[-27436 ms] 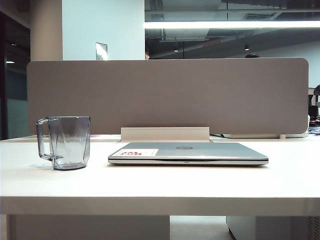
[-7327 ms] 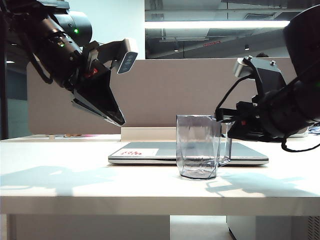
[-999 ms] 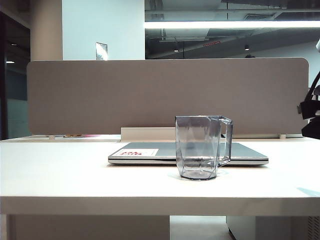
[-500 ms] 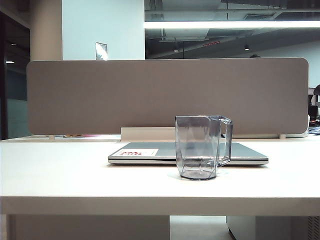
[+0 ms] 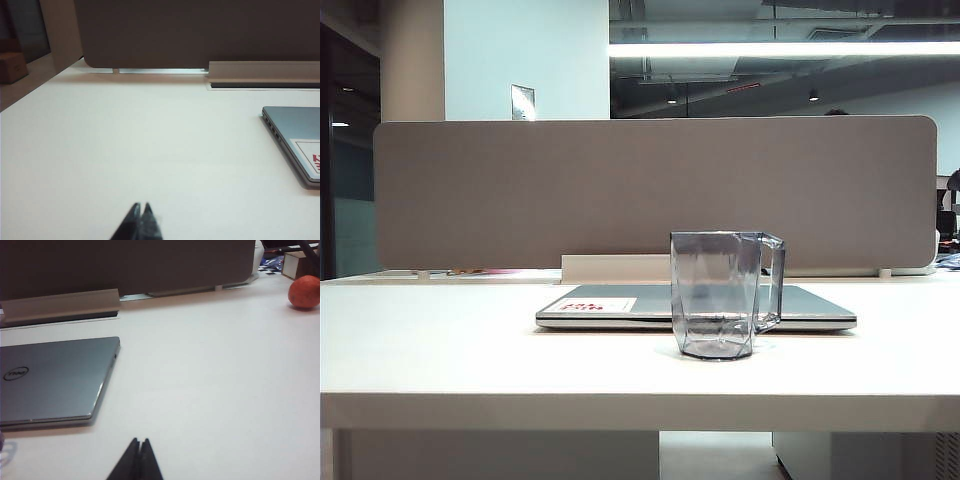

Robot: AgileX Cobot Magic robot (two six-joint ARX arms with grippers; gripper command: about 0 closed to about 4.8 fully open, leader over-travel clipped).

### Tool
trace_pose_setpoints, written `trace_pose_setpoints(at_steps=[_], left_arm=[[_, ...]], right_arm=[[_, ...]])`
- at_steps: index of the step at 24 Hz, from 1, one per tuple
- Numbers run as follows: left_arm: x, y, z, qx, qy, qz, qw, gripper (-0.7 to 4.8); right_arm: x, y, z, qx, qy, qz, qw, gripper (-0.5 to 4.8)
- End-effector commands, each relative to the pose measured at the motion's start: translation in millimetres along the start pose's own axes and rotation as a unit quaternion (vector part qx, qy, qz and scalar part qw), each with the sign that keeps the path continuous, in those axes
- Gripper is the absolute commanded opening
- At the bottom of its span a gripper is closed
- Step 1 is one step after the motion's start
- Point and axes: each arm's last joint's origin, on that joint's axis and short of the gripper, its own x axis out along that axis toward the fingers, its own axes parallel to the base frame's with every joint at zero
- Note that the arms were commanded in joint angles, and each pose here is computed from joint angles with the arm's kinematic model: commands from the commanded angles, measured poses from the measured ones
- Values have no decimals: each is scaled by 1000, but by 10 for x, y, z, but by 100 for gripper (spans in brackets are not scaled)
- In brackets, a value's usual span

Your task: Pick up the water cup and place it on the side of the laptop close to you.

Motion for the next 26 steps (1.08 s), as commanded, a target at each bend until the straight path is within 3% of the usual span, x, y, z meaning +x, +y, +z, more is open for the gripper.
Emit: trace_pose_setpoints(at_steps=[1,7,13,26], left_arm=[[-1,0,17,0,-5,1,1000,-5],[-1,0,17,0,-5,1,1000,-6],[-1,0,17,0,-5,1,1000,-6],[-1,0,17,0,-5,1,1000,-6]], right_arm=[[-36,-34,-41,0,9,-12,1000,-8],[-79,-63,-23,3,-8,-23,1000,-8],[-95,-54,-104,-3,33,5,999,-8],[-96,-53,-110,-18,37,8,999,-8]])
